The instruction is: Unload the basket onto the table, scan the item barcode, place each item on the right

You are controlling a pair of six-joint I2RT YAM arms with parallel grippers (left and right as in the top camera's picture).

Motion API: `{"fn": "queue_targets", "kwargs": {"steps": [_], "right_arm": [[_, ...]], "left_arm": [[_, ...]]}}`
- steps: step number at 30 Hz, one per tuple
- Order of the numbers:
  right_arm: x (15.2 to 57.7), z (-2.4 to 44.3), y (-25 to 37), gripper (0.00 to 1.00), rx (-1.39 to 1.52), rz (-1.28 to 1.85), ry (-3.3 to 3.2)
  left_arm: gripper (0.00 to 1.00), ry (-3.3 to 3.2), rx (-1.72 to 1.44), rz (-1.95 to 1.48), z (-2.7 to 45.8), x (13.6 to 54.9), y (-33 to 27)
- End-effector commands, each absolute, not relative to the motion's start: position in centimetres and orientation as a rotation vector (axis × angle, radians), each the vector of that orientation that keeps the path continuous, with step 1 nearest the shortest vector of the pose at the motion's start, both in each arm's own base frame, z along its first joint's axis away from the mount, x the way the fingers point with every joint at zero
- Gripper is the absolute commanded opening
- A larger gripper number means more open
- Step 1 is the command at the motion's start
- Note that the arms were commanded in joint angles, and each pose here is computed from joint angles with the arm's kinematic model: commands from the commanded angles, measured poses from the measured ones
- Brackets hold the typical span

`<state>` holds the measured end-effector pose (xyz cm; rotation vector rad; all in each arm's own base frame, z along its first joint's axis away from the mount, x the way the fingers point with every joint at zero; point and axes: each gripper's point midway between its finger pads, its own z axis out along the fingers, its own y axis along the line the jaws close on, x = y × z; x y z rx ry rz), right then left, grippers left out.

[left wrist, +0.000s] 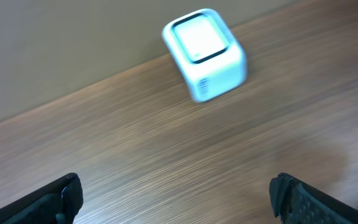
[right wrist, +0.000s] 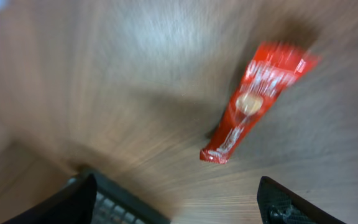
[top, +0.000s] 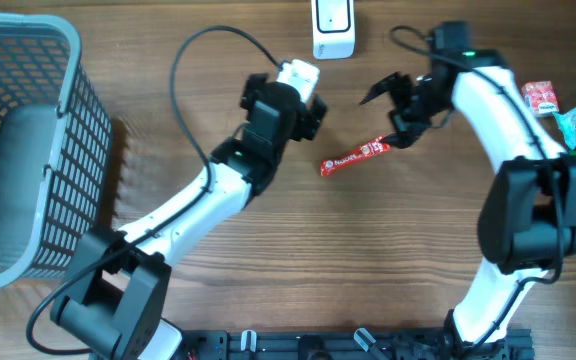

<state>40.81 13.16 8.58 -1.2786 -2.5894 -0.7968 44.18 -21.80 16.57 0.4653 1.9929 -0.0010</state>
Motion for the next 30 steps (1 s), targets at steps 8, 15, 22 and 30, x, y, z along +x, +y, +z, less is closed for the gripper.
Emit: {"fn": "queue_targets", "kwargs": {"steps": [8, 15, 22, 30], "right_arm": [[39.1, 5.6, 13.4, 0.68, -1.584, -0.419, -2.561], [38.2, 2.7, 15.0, 0.69, -1.512, -0.385, -2.528], [37.7, 0.1, 17.4, 0.56, -1.433, -0.364, -2.541], [37.4, -0.4, 16.7, 0.51, -1.443, -0.265, -2.593]], "left_arm": [[1.0, 2.052, 0.433, 0.086, 16.5, 44.3, -18.3], [1.0, 2.059, 0.423, 0.095, 16.5, 44.5, -17.8], [1.0, 2.076, 0.39, 0.12, 16.3, 45.0, -16.1], [1.0, 2.145, 0.348, 0.174, 15.0, 45.1, -13.0]]}}
